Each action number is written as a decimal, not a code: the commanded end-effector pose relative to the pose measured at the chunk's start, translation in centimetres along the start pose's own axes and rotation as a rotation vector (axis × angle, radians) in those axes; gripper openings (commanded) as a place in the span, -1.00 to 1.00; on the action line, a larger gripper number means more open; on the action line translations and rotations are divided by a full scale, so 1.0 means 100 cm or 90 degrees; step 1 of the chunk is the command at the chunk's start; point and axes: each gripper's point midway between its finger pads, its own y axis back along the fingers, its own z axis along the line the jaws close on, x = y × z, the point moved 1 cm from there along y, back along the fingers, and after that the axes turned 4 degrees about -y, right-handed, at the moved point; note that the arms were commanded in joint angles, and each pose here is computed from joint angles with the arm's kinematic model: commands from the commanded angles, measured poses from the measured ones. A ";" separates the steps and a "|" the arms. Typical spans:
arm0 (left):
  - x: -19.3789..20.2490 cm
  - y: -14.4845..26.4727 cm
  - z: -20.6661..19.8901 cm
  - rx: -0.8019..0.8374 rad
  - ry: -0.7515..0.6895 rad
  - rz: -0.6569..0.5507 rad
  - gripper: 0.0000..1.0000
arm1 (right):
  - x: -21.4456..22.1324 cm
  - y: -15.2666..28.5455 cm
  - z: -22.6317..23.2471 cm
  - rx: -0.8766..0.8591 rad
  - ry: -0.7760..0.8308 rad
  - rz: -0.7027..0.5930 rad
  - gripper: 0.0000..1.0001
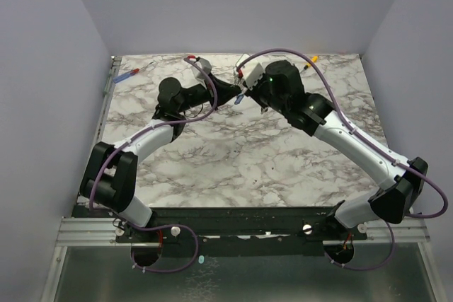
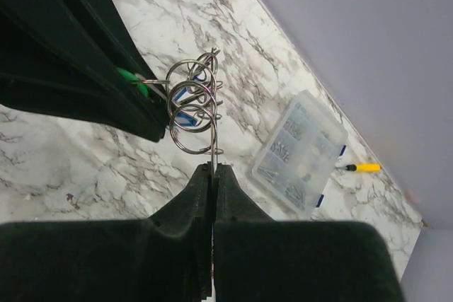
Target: Remove the keys from the keyring
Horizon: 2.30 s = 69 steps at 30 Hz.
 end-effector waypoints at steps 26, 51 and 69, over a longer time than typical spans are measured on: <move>0.030 0.041 0.015 -0.051 -0.145 0.292 -1.00 | 0.054 0.012 0.054 -0.215 -0.159 -0.030 0.15; 0.030 0.102 -0.059 0.187 -0.596 0.605 -1.00 | 0.035 0.053 0.085 -0.519 -0.203 -0.190 0.67; 0.000 0.064 -0.083 0.116 -1.054 0.539 -1.00 | 0.051 0.040 0.075 -0.422 -0.216 -0.195 0.58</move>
